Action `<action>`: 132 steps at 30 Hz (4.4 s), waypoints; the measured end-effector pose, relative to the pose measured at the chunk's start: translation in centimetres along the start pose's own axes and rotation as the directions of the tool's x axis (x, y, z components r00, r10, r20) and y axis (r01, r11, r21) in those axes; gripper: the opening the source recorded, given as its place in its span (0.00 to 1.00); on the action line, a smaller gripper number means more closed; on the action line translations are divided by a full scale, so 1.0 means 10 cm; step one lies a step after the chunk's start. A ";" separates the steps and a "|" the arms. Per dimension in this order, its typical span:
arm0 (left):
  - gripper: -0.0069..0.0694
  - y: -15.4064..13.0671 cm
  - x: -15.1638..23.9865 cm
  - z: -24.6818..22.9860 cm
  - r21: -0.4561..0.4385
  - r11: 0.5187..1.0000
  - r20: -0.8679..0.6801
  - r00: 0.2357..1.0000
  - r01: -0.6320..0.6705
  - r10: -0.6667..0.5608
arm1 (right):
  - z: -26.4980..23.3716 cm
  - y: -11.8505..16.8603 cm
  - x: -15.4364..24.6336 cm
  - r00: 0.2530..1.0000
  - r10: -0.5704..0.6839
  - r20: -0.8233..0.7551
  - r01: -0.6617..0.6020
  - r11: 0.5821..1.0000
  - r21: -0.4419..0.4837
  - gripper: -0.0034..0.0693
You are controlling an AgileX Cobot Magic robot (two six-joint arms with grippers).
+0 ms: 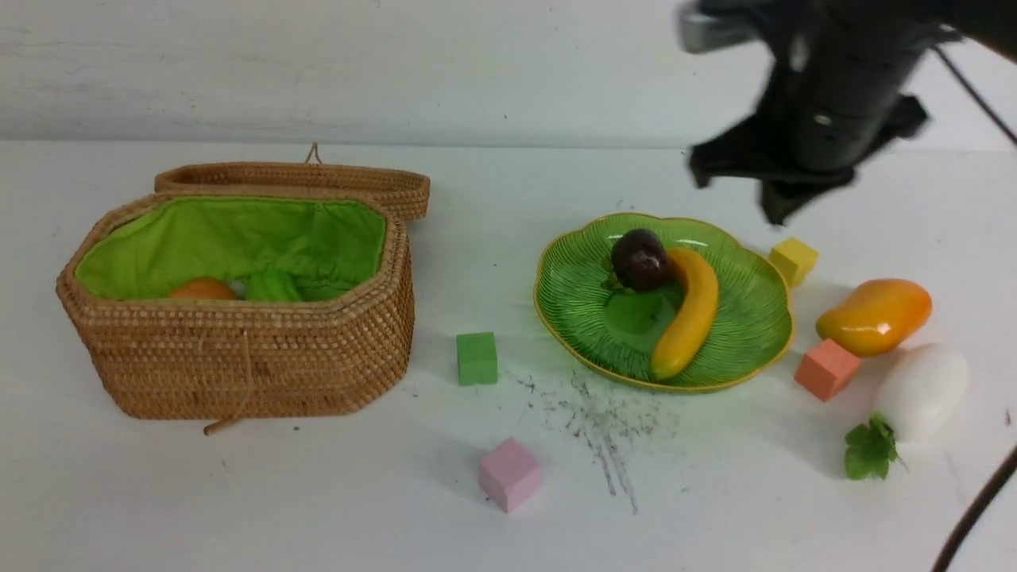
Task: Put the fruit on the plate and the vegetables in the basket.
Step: Take a daikon with your right arm and place it on the basket on the left, then use the right arm to grab a mango and put it into the right plate
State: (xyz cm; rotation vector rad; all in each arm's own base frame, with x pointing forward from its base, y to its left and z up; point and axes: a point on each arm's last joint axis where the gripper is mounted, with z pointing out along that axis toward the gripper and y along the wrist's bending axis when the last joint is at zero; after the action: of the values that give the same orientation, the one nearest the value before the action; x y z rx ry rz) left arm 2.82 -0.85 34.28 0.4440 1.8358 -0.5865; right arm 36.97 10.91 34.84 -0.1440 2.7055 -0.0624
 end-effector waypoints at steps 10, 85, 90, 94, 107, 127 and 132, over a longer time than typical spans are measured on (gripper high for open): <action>0.15 0.00 0.00 0.00 0.001 1.000 0.000 1.000 0.000 0.000 | 0.97 -1.18 0.26 0.814 0.548 -0.195 -0.551 0.834 0.043 0.82; 0.17 -0.04 -0.04 0.00 0.049 0.996 0.044 0.996 0.073 -0.075 | -0.64 1.02 -0.44 0.875 -0.325 0.358 0.414 0.886 -0.208 0.05; 0.17 -0.10 -0.06 -0.01 0.112 0.992 0.064 0.996 0.062 -0.069 | -0.36 0.38 -0.38 0.972 -0.133 0.195 0.160 0.978 -0.133 0.03; 0.18 -0.10 -0.07 -0.01 0.117 0.992 0.067 0.997 0.038 -0.046 | 0.02 -0.47 -0.14 0.988 0.154 0.013 -0.154 0.988 -0.021 0.11; 0.18 -0.11 -0.06 -0.01 0.121 0.992 0.066 0.997 0.033 -0.041 | 1.37 -1.70 0.04 0.697 0.716 -0.037 -0.715 0.690 -0.110 0.95; 0.19 -0.12 -0.06 -0.01 0.129 0.991 0.062 0.997 0.043 -0.051 | 1.92 -1.64 -0.03 0.691 0.719 -0.070 -0.722 0.684 -0.104 0.92; 0.19 -0.12 -0.06 -0.01 0.133 0.990 0.061 0.997 0.047 -0.055 | 2.05 -1.61 0.03 0.695 0.710 -0.115 -0.718 0.691 -0.076 0.92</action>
State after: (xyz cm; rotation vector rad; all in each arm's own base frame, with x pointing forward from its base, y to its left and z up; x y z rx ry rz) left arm 2.28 -1.75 35.09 0.4619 1.7579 -0.7519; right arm 46.82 -5.54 17.16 0.9111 2.6371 0.3320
